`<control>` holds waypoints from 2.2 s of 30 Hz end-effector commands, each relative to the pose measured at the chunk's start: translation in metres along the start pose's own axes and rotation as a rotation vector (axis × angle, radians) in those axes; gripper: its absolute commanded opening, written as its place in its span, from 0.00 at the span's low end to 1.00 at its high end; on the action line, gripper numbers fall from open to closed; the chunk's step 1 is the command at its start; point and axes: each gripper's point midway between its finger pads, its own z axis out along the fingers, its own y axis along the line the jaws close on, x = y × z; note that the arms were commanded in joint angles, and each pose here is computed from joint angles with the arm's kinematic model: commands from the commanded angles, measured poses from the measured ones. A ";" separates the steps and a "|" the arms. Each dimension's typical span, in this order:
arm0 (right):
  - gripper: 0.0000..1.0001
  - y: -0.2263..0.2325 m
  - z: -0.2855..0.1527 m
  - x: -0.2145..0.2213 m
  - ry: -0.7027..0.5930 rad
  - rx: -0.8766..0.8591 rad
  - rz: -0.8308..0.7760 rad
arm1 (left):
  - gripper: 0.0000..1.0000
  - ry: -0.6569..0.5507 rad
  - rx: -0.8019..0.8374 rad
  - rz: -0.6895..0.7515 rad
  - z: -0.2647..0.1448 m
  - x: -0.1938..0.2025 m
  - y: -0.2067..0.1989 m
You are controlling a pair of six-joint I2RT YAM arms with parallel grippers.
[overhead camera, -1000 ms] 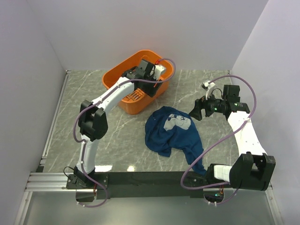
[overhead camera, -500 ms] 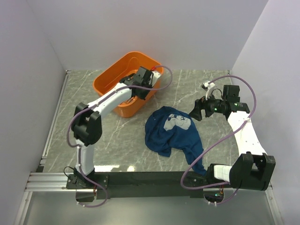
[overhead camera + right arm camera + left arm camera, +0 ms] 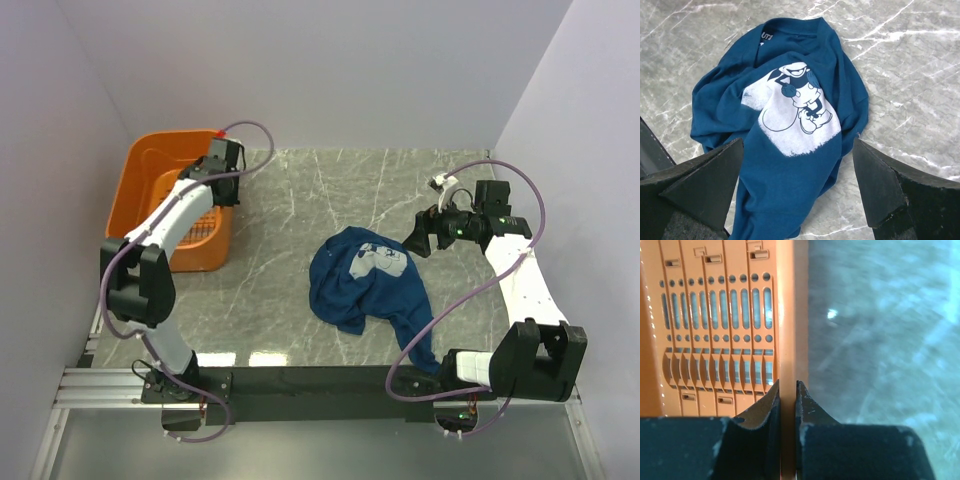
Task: Fold and stack the t-shirts
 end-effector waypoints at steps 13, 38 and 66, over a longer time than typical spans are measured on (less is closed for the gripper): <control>0.95 0.004 -0.011 -0.014 -0.029 0.009 -0.055 | 0.00 -0.120 -0.141 -0.046 0.035 -0.092 0.063; 0.94 -0.004 0.002 0.039 0.235 -0.062 -0.090 | 0.82 -0.368 0.151 -0.068 -0.082 -0.128 0.034; 0.83 -0.021 0.024 0.068 0.243 0.023 0.090 | 0.65 0.072 0.990 0.010 0.005 -0.013 -0.323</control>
